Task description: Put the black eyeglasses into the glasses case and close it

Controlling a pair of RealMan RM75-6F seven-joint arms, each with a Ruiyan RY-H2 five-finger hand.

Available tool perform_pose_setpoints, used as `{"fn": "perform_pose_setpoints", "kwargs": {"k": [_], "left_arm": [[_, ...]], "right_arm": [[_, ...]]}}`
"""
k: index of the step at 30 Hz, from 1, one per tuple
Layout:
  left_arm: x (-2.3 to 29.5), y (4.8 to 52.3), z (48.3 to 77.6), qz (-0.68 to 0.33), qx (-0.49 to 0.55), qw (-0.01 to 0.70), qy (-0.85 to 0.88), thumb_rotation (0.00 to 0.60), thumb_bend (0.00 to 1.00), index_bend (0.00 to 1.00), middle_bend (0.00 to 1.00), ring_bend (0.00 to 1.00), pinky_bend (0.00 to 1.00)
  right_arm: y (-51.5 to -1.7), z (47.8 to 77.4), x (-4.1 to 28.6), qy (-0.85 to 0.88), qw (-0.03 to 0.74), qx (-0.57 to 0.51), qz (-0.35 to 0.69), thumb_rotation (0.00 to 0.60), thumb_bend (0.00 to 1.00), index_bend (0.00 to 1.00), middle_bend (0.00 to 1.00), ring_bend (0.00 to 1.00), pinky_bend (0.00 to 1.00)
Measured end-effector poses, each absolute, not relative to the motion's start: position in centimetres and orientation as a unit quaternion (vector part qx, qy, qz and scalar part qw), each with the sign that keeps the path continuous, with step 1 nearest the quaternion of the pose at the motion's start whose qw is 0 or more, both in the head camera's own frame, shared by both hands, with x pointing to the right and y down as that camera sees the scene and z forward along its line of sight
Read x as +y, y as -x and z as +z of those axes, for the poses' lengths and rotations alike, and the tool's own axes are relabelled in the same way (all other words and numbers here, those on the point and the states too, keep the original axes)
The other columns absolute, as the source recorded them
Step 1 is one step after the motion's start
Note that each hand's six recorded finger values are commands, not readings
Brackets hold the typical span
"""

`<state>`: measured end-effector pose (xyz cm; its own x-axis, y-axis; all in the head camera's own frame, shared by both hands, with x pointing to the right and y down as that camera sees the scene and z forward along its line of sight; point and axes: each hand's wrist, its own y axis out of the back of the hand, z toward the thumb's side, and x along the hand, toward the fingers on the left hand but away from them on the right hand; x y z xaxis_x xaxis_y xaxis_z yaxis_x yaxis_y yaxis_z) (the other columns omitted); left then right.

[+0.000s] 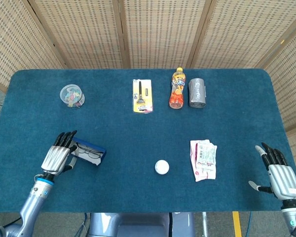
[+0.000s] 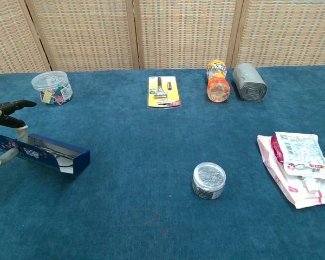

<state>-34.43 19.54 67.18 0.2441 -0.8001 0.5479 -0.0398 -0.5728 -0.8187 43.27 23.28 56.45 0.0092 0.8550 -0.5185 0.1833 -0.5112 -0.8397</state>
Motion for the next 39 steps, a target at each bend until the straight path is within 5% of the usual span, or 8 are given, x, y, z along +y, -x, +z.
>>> {"fn": "perform_pose_setpoints", "kwargs": {"k": [21,39], "left_arm": [[19.8,35.0,65.9,-0.556,0.277,0.321,0.715,0.600,0.49,0.74,0.00,0.00,0.00],[18.6,34.6,70.0,-0.580,0.284,0.271,0.714,0.600,0.49,0.73,0.00,0.00,0.00]], "right_arm": [[-43.3,56.5,23.3,0.648,0.289,-0.399,0.580,0.600,0.00,0.00,0.00,0.00,0.00],[-43.3,56.5,23.3,0.649,0.288,-0.398,0.581,0.600,0.00,0.00,0.00,0.00,0.00]]}}
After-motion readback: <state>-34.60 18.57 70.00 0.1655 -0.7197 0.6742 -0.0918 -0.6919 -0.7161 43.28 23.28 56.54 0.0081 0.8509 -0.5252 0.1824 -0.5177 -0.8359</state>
